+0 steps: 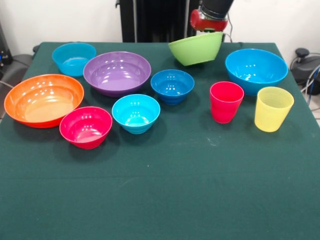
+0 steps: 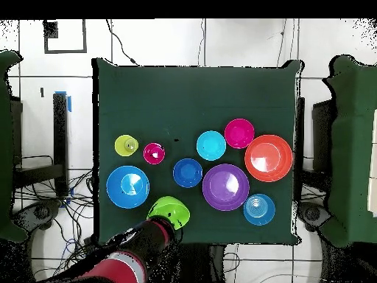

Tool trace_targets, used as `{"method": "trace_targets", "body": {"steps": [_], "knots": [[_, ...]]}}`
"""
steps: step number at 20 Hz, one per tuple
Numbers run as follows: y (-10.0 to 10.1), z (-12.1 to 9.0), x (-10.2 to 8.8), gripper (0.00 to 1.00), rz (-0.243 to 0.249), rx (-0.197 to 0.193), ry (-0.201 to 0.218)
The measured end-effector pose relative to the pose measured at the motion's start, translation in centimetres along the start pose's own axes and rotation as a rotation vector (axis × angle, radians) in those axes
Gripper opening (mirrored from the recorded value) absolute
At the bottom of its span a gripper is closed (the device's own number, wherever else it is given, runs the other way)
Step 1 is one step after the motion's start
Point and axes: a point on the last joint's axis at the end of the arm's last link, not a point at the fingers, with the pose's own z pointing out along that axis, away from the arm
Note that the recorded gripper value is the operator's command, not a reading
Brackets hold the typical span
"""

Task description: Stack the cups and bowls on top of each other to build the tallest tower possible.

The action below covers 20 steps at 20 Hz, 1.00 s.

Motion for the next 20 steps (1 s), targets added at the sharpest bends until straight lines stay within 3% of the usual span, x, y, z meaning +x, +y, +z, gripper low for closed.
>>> {"method": "trace_targets", "body": {"steps": [1,2,20], "knots": [[0.0,0.0,0.0,1.00,0.000,0.000,0.000],[-0.1,0.0,0.0,0.00,0.002,-0.001,0.000],[-1.2,-0.7,-1.2,0.00,0.043,-0.009,-0.010]]}}
